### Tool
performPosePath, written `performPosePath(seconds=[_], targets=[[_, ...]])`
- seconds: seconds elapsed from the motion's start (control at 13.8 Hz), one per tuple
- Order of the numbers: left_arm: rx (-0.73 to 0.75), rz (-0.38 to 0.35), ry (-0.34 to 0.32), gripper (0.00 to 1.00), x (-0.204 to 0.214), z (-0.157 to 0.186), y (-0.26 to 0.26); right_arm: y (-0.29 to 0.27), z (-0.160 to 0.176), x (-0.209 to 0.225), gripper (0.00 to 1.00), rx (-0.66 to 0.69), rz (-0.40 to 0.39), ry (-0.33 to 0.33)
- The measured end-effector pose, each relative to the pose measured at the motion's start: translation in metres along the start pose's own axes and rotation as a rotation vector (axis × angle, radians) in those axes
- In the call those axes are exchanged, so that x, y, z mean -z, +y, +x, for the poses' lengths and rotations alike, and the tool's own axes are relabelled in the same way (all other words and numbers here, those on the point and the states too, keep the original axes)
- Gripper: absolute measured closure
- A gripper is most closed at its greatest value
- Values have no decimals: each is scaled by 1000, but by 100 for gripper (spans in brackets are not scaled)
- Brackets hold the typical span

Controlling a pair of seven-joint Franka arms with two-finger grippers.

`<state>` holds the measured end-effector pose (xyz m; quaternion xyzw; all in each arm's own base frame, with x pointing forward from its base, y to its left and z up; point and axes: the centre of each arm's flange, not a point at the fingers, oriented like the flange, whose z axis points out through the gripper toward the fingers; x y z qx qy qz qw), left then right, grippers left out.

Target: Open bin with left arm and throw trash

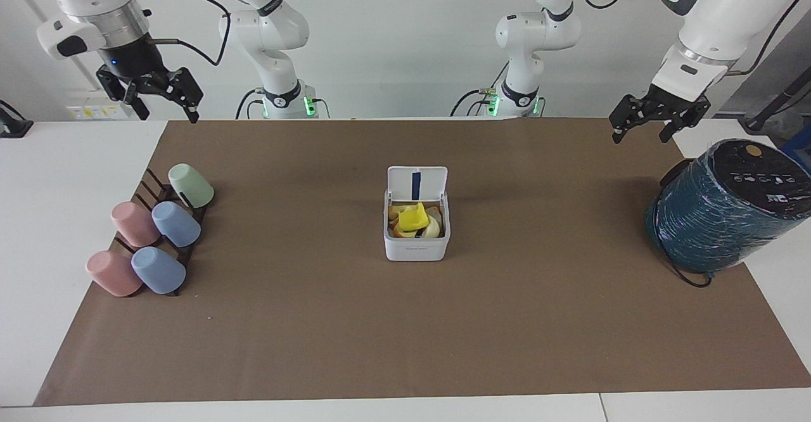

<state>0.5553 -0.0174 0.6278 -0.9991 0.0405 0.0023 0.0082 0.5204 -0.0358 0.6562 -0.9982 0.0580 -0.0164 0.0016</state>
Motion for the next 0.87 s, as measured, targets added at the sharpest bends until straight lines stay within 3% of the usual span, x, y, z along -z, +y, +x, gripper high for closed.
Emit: performPosePath(seconds=[0.87], targets=[[0,1,3,0,3,-2,0,-7,-1,-3,0,13,-1,-11]])
